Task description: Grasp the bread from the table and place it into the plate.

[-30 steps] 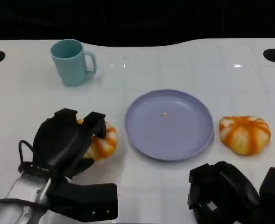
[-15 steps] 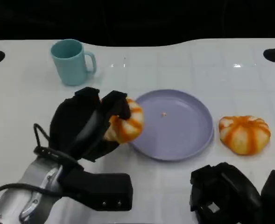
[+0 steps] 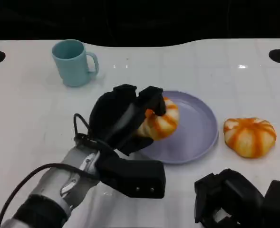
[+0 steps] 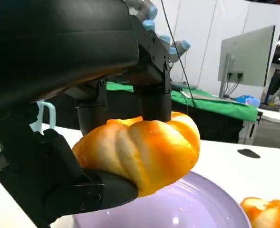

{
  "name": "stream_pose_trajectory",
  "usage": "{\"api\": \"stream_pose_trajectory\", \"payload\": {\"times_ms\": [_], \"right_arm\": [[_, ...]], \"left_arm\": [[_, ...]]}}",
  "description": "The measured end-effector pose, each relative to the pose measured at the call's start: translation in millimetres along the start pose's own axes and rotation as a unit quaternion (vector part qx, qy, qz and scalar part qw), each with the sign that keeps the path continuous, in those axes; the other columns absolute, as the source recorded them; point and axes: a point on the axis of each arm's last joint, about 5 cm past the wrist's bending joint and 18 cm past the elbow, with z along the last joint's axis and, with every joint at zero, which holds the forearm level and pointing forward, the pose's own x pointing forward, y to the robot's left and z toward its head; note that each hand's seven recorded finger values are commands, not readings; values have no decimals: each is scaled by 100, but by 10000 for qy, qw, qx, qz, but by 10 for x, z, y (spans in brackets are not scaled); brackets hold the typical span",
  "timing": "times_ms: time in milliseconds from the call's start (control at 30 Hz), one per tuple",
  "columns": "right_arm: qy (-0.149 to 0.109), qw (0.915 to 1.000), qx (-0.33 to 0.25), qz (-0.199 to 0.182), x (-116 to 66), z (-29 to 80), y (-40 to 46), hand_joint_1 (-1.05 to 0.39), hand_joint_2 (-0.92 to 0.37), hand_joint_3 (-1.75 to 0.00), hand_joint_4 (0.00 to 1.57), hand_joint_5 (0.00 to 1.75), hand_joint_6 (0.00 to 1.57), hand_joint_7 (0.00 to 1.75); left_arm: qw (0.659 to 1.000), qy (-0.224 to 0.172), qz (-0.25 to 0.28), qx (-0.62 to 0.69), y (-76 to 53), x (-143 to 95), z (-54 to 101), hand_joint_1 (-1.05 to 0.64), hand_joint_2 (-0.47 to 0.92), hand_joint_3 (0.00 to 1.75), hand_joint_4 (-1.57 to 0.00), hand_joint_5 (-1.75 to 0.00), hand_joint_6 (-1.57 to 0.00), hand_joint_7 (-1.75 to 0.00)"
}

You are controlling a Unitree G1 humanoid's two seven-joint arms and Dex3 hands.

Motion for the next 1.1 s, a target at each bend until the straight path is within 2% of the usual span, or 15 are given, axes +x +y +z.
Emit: {"api": "stream_pose_trajectory", "payload": {"times_ms": [267,367,467,500,567,667,733,767,833,900,1100], "right_arm": [[0,10000,-2,13,-1,-13,0,-105,-18,-112,155,124,157,95],[3,10000,2,12,-4,-14,1,-105,-18,-112,155,124,157,95],[-13,10000,24,24,-1,-14,5,-105,-17,-112,155,124,157,95],[-22,10000,42,24,1,-14,8,-105,-17,-112,156,125,157,95],[-30,10000,56,26,2,-14,9,-105,-17,-112,156,125,157,96],[-34,10000,64,26,2,-14,9,-105,-17,-112,156,125,157,96],[-51,9999,93,24,3,-14,10,-105,-16,-113,156,125,157,95],[-55,9999,98,25,3,-14,10,-105,-16,-113,156,125,157,95],[-56,9999,103,23,3,-15,11,-105,-16,-113,156,125,157,95],[-56,9999,104,23,2,-15,11,-105,-16,-114,156,125,157,95],[-62,9999,100,23,2,-12,10,-105,-15,-115,157,125,157,96]], "left_arm": [[9995,-130,-271,102,-107,185,100,-29,20,125,-102,-175,-76,-175],[9990,-128,-387,166,-153,226,122,-29,29,121,-101,-175,-75,-175],[9986,-119,-493,166,-175,275,134,-33,43,114,-91,-173,-79,-136],[9985,-105,-525,124,-183,279,131,-36,49,104,-88,-165,-80,-119],[9982,-70,-591,43,-202,275,124,-39,54,92,-83,-156,-79,-102],[9971,-65,-747,100,-224,267,116,-43,62,72,-55,-138,-54,-73],[9952,-74,-954,188,-234,266,121,-47,75,52,-40,-118,-43,-57],[9940,-60,-1067,239,-236,265,119,-54,85,39,-26,-102,-32,-46],[9898,-40,-1371,378,-228,270,111,-61,90,31,-14,-91,-24,-39],[9849,-14,-1658,503,-206,281,106,-72,92,32,-4,-84,-15,-33],[9744,-35,-2079,859,-75,344,125,-88,92,34,0,-73,-4,-28]]}}
